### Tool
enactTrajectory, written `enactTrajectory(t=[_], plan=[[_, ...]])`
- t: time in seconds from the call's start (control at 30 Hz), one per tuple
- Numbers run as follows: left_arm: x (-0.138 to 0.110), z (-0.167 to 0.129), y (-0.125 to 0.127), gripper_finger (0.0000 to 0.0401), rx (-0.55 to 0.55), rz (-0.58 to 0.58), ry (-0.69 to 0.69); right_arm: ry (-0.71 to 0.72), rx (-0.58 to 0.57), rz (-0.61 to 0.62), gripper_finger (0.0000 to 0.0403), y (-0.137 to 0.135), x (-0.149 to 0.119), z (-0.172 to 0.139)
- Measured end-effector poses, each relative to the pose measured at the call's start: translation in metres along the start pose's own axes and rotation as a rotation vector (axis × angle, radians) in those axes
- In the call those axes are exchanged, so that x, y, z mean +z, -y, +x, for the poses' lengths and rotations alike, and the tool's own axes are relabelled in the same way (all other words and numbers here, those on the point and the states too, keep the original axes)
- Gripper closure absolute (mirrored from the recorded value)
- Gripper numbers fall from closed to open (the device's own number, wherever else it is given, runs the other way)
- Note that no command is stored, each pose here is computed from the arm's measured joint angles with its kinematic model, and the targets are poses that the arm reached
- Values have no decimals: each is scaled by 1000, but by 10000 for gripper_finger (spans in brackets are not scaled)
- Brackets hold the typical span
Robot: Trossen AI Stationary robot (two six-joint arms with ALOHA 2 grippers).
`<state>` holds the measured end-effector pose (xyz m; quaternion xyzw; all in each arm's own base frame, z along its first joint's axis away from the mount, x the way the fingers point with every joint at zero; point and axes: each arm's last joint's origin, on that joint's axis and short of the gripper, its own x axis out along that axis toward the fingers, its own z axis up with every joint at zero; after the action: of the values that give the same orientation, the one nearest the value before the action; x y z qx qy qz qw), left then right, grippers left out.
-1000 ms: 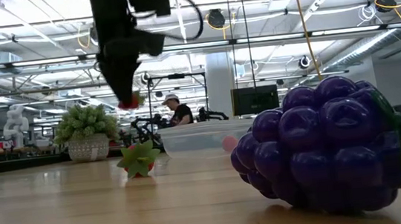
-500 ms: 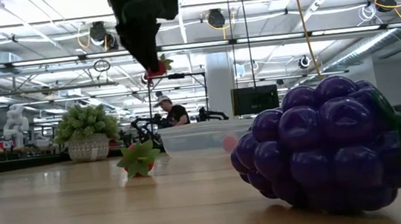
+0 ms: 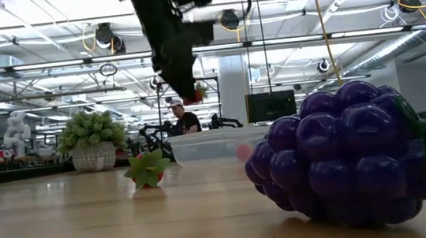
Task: Pick and placing Produce into tupperware
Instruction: Put the left strawberry into the transparent bin
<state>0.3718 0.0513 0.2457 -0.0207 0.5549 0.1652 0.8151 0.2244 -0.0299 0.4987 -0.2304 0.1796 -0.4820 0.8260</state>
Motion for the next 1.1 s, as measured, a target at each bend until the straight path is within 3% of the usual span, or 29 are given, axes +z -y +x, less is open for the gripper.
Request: enactTrajectory(t=[0.27,0.6,1.1], plan=[[3,38,-12,250,-40,-40,-60,0,-1,0,222,0,0,0],[6,71,-9,245,-113,-34,-76,-2,1,-4,222,0,0,0],[3,77,-28,244,-83,-94,-110,-13,13,-4,222,-2,-2,0]])
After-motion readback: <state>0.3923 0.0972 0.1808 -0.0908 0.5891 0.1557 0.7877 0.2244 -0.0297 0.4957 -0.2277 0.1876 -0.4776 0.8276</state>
